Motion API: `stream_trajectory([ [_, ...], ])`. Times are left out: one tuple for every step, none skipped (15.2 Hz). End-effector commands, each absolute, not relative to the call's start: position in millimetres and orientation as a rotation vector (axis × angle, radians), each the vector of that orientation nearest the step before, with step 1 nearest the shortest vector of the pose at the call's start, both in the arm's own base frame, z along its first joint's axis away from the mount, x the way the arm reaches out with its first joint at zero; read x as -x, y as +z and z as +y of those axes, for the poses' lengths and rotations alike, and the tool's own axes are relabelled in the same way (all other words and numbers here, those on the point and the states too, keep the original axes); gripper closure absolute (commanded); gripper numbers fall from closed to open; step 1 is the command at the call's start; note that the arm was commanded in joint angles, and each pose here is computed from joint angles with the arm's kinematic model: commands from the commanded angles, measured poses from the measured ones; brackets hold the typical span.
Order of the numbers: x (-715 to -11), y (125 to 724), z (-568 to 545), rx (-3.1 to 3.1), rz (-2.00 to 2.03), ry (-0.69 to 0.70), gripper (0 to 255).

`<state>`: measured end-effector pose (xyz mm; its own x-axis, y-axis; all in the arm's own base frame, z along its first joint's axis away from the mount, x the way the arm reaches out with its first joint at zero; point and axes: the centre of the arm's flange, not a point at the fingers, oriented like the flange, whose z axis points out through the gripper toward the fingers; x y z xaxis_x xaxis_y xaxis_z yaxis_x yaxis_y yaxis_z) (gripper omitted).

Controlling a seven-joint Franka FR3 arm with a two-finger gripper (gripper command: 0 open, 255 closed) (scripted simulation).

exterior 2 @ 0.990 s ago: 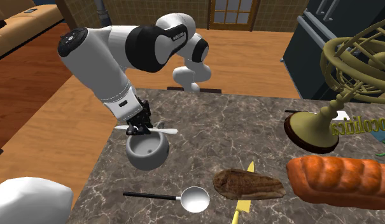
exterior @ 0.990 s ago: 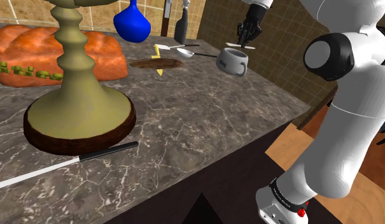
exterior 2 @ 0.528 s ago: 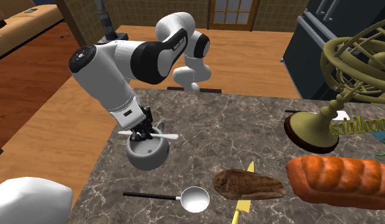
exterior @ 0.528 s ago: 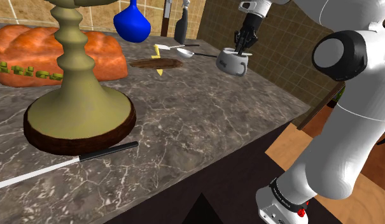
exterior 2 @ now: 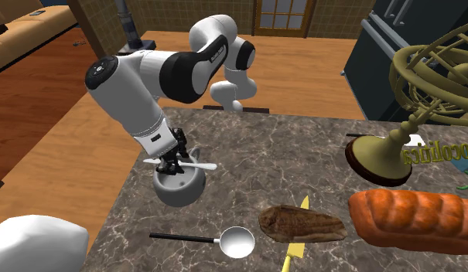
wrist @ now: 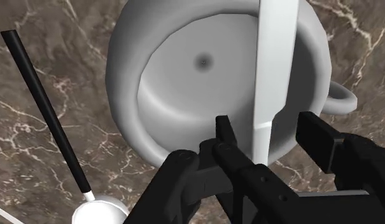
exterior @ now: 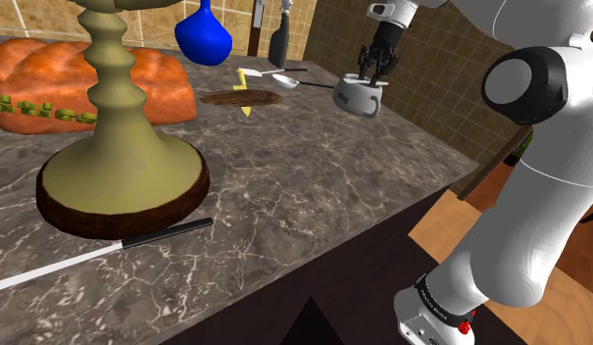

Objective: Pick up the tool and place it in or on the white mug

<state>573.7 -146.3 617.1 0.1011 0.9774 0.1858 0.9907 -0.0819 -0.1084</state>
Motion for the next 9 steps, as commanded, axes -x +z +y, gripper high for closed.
stream_trajectory([
  [-574.0,616.0,-146.4,2.168,-1.974,-0.093,0],
  [-573.9,616.0,-146.4,2.168,-1.974,-0.093,0],
  [-573.8,616.1,-146.4,2.168,-1.974,-0.093,0],
  [-573.8,616.1,-146.4,2.168,-1.974,-0.093,0],
  [-573.9,615.8,-146.5,2.168,-1.974,-0.093,0],
  [-575.1,628.7,-149.0,2.168,-1.974,-0.093,0],
  [-576.4,641.6,-151.6,2.168,-1.974,-0.093,0],
  [-577.6,654.5,-154.2,2.168,-1.974,-0.093,0],
  [-578.5,664.6,-156.2,2.168,-1.974,-0.093,0],
])
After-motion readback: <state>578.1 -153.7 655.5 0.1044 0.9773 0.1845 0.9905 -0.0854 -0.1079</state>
